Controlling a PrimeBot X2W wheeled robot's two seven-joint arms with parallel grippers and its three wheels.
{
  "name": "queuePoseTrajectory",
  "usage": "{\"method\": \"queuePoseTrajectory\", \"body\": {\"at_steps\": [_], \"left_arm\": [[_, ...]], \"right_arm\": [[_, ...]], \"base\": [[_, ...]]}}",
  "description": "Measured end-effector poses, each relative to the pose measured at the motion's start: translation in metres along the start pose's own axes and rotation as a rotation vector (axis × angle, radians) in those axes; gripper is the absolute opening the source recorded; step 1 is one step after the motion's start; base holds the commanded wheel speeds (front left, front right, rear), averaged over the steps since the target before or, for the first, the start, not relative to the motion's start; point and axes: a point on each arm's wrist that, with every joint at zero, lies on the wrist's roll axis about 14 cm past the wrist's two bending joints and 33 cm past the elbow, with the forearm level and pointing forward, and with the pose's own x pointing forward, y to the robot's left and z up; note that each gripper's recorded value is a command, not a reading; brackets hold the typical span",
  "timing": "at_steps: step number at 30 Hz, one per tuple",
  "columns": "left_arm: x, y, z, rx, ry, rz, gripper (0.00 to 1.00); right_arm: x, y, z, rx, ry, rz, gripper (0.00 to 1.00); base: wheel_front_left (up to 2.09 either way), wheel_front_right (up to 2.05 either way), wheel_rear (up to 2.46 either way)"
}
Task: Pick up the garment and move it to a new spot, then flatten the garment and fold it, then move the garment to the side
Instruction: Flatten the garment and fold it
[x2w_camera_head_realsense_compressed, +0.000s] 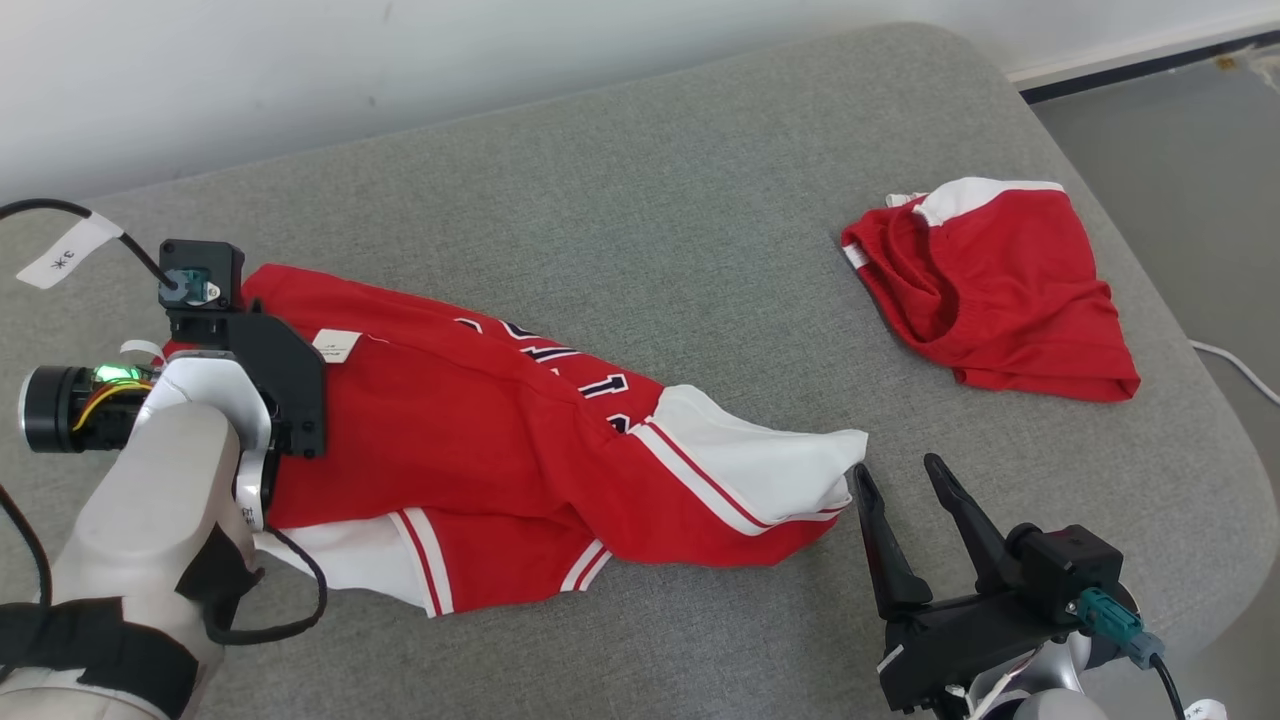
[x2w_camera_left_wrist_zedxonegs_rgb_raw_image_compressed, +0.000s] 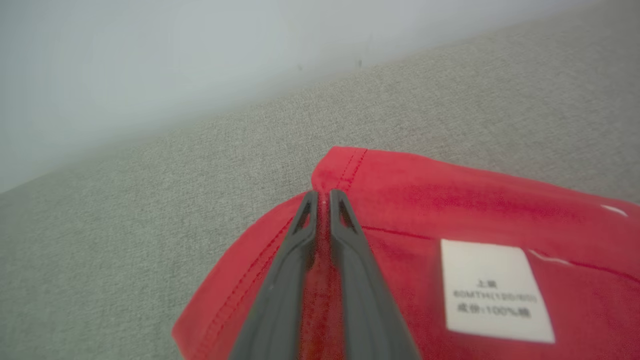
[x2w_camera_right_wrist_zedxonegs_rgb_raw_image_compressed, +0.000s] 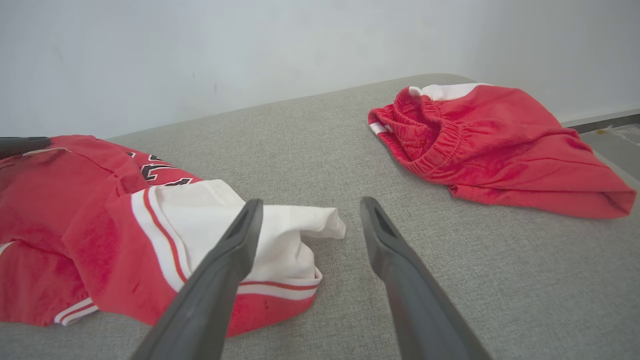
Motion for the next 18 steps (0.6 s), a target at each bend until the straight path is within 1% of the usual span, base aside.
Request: {"method": "queuePoseTrajectory", "body": {"at_steps": [7,12,16,18], "left_arm": [[-0.005,0.003,-0.008,-0.005,0.027,-0.009,0.00],[-0.009,0.004,-0.002,-0.029,-0.007,-0.005,0.00],[-0.017,0.008,0.023,-0.095,-0.147,-0.001,0.00],[-0.024,0.013,0.023,-0.142,-0.200,0.011,0.00]], "right_arm": [[0.002,0.005,0.001,0.001,-0.005,0.015,1.00],[0.003,0.006,0.003,0.002,-0.010,0.020,1.00],[0.005,0.009,0.003,0.005,-0.012,0.028,1.00],[0.004,0.009,0.003,0.006,-0.012,0.029,1.00]], "base": [[0.00,0.00,0.00],[0.00,0.00,0.00],[0.00,0.00,0.00],[0.00,0.00,0.00]]}}
